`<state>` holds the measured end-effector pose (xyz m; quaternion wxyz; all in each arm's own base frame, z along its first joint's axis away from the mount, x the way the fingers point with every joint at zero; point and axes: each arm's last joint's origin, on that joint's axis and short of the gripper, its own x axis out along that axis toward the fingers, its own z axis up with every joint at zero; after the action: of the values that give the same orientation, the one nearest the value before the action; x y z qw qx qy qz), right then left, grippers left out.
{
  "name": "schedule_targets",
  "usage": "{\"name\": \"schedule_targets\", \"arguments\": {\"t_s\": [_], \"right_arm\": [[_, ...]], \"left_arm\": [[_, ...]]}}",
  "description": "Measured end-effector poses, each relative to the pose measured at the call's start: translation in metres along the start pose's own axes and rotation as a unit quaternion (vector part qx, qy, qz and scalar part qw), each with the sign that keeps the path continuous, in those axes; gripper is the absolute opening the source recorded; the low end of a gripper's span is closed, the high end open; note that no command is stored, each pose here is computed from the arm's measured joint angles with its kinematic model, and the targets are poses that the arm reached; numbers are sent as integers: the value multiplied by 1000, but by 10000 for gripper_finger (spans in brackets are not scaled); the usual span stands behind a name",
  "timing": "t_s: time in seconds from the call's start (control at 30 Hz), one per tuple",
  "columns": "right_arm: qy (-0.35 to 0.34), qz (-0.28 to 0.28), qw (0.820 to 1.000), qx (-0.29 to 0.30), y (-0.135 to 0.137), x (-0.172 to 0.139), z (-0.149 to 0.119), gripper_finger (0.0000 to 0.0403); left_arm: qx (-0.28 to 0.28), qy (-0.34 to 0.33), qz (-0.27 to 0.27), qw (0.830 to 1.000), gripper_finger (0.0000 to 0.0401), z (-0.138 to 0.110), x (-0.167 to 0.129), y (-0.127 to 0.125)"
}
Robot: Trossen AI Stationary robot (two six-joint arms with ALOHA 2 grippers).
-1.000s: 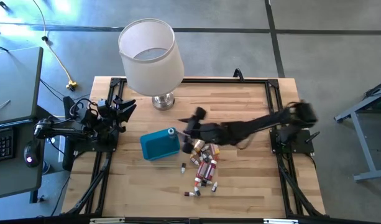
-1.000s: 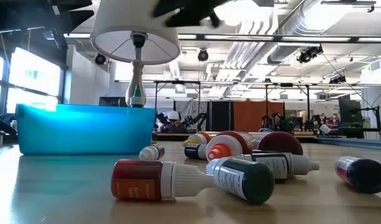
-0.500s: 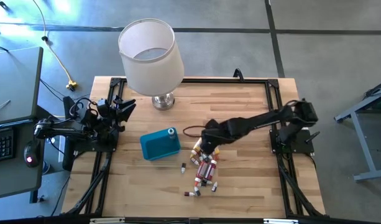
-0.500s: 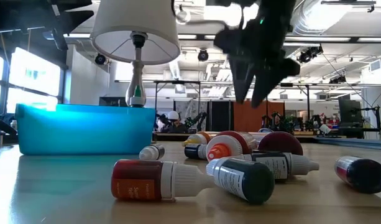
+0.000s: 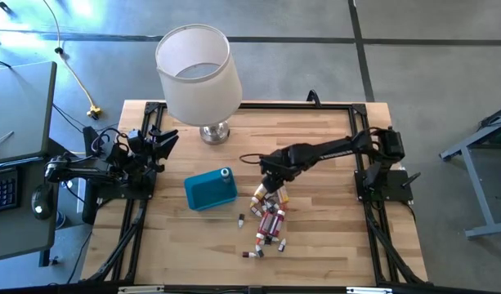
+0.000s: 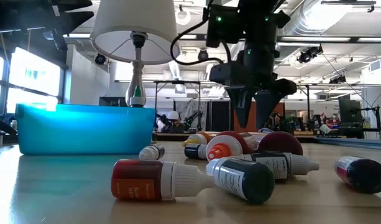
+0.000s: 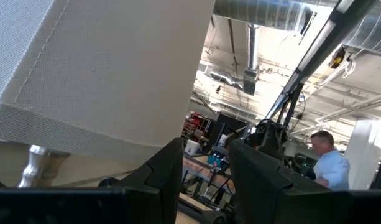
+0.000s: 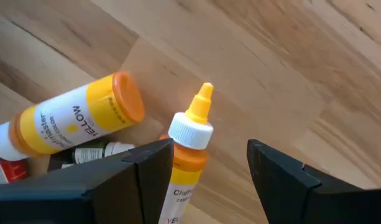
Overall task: Pick & Place food coloring
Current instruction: Put the left large yellow food coloring bottle into the blue bin
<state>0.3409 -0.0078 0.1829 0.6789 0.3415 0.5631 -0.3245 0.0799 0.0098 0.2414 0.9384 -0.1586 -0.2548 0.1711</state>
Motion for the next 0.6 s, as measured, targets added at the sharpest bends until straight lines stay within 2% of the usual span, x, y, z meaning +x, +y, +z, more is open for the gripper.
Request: {"name": "schedule_targets", "arguments": {"t_s": [0.3, 0.6], "right_arm": [[25, 10, 1000, -1, 6, 23, 3, 199], [48, -14, 998, -33, 7, 48, 3, 195]], "left_arm": [[0, -1, 0, 1000, 128, 0, 0, 0], [1, -2, 0, 1000, 128, 0, 0, 0]]}}
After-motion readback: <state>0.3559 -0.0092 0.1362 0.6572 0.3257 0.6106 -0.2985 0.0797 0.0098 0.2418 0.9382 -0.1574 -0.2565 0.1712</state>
